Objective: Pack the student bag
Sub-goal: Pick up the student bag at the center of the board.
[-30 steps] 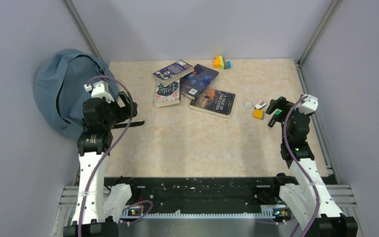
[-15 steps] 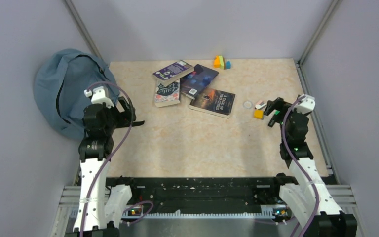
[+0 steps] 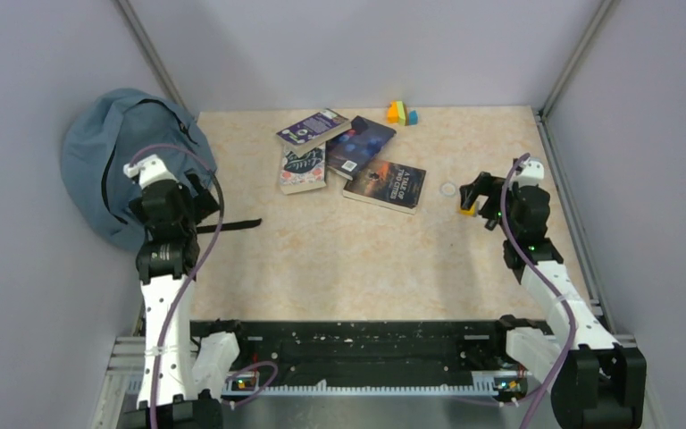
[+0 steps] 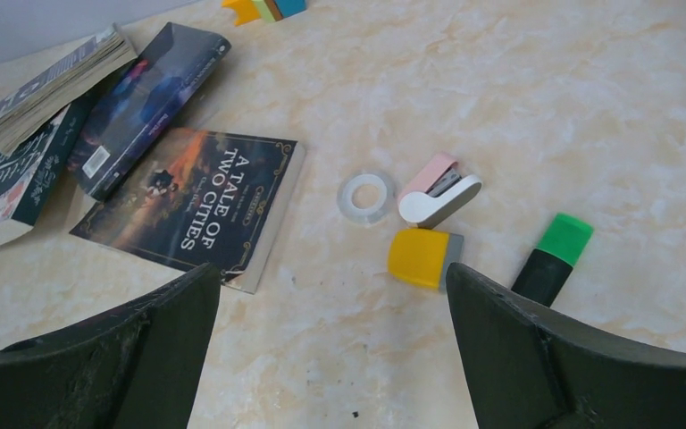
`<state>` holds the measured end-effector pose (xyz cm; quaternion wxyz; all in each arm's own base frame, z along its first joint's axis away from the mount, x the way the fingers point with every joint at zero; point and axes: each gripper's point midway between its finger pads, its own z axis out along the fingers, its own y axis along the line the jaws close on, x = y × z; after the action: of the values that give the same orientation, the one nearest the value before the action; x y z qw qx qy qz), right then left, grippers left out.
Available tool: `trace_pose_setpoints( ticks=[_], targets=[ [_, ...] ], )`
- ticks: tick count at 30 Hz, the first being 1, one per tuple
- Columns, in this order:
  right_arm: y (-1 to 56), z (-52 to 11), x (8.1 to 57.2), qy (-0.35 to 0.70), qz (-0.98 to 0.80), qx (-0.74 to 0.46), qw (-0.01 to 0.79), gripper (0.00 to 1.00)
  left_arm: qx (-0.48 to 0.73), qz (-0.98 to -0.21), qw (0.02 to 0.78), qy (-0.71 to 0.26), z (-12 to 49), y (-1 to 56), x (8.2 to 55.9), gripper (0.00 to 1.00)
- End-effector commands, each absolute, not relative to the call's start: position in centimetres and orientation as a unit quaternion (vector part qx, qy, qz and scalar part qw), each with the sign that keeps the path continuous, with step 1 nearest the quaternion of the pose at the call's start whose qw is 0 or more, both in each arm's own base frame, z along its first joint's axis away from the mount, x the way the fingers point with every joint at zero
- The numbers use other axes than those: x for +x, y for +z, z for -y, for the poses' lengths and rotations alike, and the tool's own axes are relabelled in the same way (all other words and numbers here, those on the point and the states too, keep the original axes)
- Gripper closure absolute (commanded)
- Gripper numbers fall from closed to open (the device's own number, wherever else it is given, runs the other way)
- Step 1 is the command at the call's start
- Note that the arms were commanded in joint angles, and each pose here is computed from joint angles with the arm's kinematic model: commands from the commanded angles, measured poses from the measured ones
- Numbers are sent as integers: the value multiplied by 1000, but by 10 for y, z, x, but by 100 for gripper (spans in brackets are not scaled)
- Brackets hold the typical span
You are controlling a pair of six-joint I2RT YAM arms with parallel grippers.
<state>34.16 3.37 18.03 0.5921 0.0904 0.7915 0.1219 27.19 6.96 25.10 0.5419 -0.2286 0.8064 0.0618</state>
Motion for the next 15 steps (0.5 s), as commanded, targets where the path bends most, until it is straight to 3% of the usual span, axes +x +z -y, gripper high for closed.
trace_pose_setpoints(
  ticks=[1,8,15],
  targets=[
    [218,-41,346,141,-759,57,633,5,-313,-737,575,169,-128,305,259,2],
    [229,-46,342,156,-745,54,647,4,-332,-664,613,268,-170,375,253,2],
    [238,-45,336,167,-729,67,660,3,-369,-642,593,317,-202,373,253,2]
  ],
)
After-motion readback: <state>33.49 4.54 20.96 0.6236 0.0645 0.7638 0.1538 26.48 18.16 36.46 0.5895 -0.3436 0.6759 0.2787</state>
